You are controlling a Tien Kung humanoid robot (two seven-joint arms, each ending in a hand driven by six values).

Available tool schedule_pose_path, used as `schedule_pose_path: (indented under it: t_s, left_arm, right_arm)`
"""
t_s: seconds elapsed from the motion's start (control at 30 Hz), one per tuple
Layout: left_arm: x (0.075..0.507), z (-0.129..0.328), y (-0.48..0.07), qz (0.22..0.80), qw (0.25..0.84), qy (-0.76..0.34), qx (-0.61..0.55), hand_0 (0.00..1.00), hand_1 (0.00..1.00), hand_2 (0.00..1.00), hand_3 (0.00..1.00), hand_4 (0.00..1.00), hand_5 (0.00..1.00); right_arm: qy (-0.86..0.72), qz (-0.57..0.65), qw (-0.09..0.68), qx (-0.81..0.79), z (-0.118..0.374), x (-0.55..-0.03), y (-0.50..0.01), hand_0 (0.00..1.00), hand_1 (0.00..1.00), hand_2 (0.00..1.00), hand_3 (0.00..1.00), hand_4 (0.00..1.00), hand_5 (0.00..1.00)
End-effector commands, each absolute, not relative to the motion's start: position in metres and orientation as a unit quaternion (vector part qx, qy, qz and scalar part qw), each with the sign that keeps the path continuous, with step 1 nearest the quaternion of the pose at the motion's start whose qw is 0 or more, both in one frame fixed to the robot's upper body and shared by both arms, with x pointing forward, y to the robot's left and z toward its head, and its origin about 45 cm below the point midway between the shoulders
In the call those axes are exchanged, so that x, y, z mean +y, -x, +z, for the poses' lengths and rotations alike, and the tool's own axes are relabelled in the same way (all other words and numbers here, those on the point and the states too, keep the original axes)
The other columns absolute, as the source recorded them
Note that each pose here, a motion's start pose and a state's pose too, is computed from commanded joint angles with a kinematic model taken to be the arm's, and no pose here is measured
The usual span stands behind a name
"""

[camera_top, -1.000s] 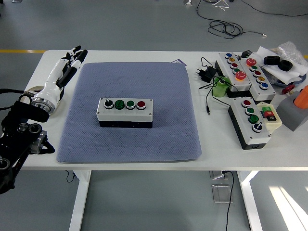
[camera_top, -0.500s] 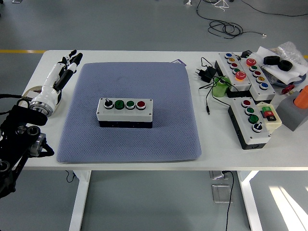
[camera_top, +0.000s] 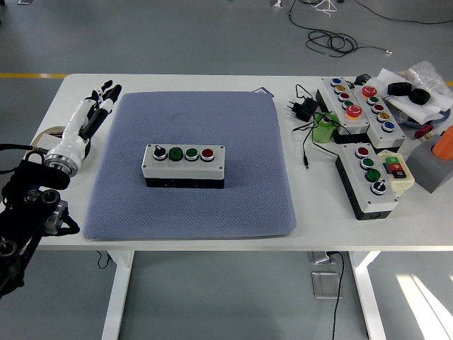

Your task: Pick up the button,place it on the desk,press the button,press the button

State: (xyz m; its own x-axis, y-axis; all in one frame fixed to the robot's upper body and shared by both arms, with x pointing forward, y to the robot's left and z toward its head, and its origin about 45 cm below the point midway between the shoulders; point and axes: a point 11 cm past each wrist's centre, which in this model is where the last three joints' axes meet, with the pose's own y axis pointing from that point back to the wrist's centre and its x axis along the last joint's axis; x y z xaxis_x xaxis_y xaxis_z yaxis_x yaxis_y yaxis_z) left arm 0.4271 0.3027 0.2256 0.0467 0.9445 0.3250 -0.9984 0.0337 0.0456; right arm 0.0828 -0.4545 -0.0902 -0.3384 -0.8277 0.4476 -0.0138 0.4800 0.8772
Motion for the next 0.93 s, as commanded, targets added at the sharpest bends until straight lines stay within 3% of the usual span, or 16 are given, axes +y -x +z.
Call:
schedule_pose_path:
  t_s: [0.57,0.93]
  left_arm:
    - [0.306,0.214,-0.424,0.682,0.712,-0.140,-0.092,0.903,0.948,0.998,0.998,0.770,0.998]
    - [0.308,0.215,-0.416,0.685,0.723,-0.086,-0.043,0.893,0.924,0.986,0.992,0.766,0.998]
  right_arm:
    - [-0.299,-0.412,0.493,-0.706,-0.089,-0.455,-0.085,0.787,0.797,0.817,0.751,0.412,0.479]
    - [-0.299,-0.411,0.499,-0.702,-0.090,-0.455,-0.083,0.787,0.797,0.817,0.751,0.412,0.479]
